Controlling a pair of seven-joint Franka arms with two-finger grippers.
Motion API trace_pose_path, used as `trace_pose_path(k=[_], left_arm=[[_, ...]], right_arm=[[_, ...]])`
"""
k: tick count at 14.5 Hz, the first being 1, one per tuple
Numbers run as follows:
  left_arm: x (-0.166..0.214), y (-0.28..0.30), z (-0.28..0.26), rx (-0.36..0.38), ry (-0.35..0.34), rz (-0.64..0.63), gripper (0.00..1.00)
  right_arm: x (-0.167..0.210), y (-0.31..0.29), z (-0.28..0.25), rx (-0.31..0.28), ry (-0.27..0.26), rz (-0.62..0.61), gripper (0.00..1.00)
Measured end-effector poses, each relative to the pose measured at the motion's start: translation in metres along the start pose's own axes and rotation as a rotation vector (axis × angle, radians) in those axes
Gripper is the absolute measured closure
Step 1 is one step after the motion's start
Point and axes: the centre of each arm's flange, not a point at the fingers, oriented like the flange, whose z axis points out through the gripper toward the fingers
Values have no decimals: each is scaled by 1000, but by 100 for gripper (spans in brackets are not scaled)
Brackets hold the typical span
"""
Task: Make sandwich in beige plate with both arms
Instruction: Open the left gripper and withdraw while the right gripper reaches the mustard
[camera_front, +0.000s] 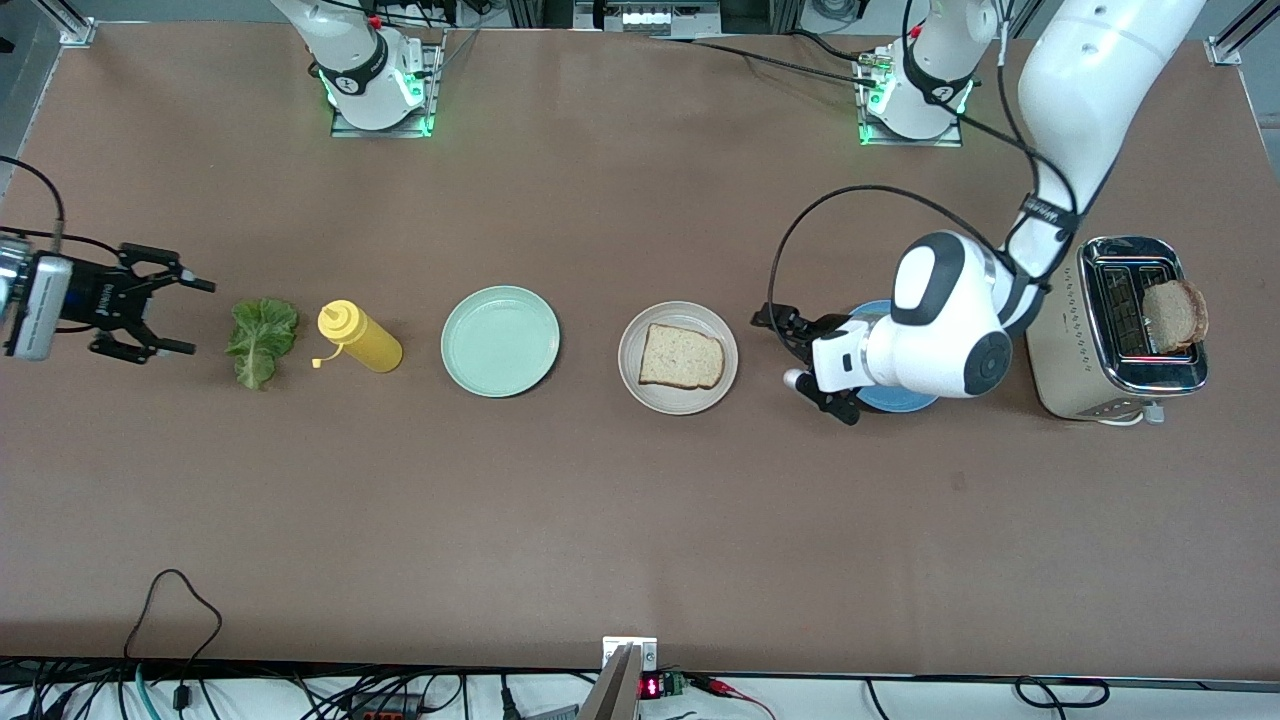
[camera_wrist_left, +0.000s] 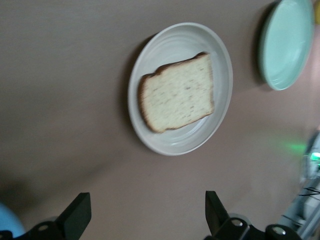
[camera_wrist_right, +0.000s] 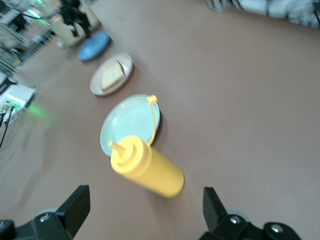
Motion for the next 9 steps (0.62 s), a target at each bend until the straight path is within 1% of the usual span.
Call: trace_pose_path(k=[2, 4, 6, 8, 9], left_arm=[[-9, 6, -25, 156, -23, -4, 0], [-11, 4, -63, 278, 5, 7, 0], [-16, -9, -108, 402, 20, 11, 0], [-24, -19, -156, 512, 10, -3, 0], [-28, -17, -180, 539, 6, -18, 0]], right_arm=[[-31, 10, 25, 30, 112, -105, 0], [-65, 21, 54, 78, 225, -175, 0], [-95, 32, 84, 104, 322, -237, 0], [-121, 39, 111, 116, 380, -283, 0], [-130, 41, 121, 120, 400, -303, 0]])
